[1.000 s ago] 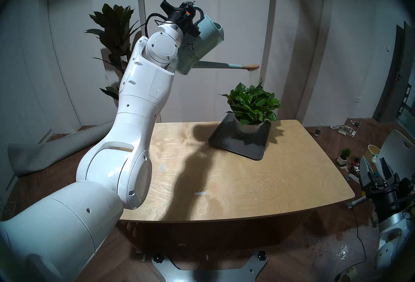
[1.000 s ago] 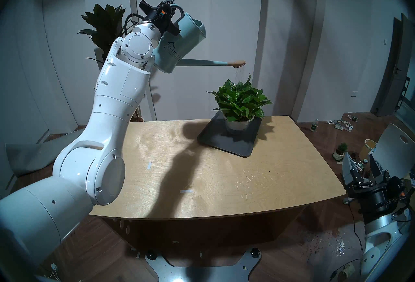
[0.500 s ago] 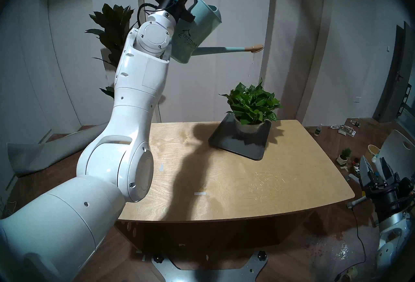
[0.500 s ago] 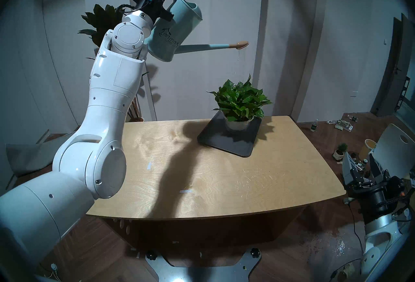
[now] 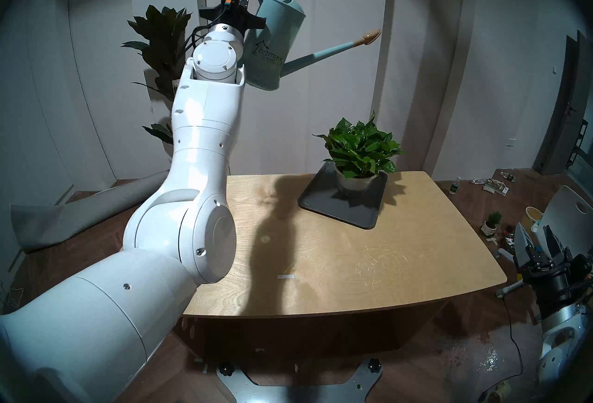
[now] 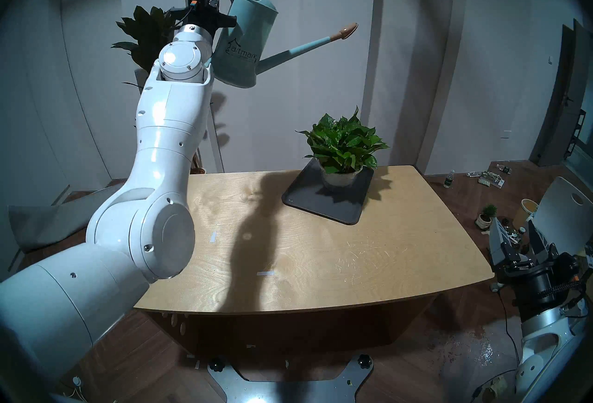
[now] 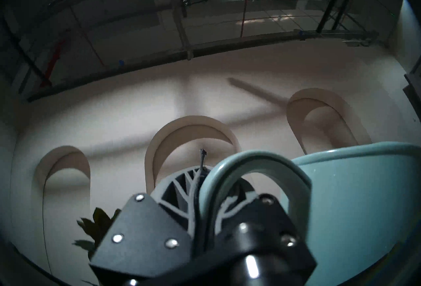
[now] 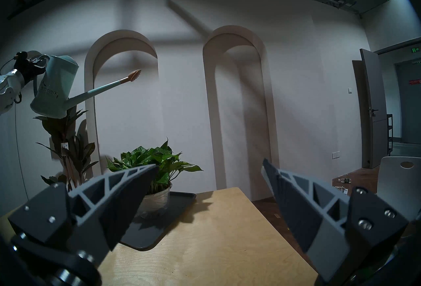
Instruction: Pick up the watering can and pour water into the potted plant, then put the can down
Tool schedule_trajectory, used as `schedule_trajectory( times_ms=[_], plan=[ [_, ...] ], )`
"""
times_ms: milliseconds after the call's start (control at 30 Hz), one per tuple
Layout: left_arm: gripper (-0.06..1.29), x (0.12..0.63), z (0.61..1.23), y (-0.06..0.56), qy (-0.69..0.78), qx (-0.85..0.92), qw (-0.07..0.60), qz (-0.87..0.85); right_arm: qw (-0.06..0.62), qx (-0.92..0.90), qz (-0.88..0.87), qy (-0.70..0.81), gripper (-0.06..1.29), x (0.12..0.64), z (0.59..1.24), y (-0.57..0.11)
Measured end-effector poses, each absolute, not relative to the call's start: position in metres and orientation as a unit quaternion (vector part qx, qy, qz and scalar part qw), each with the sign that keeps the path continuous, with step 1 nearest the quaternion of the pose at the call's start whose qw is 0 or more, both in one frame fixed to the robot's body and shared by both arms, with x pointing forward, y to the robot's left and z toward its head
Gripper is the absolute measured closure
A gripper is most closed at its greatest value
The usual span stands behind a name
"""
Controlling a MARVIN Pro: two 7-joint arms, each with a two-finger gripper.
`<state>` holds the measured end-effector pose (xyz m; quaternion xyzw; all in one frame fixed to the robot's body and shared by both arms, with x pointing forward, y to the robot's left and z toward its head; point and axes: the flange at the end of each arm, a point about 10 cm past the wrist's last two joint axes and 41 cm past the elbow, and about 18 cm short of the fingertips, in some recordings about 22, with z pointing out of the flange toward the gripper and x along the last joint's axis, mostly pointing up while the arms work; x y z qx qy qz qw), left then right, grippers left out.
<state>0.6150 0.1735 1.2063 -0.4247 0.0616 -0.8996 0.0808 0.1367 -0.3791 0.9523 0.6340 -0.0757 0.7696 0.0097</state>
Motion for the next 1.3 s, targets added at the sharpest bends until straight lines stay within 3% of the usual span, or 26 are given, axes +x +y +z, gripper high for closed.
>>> schedule_trajectory(
  times_ms=[567, 1300],
  plan=[
    [1.15, 0.593, 1.111, 0.181, -0.061, -0.441, 0.001, -0.896, 0.011, 0.635, 0.768, -0.078, 0.0, 0.135, 0.952, -0.379],
    [1.15, 0.53, 0.987, 0.264, -0.16, -0.443, 0.044, -0.881, 0.011, 0.635, 0.769, -0.078, 0.0, 0.136, 0.952, -0.379]
  ],
)
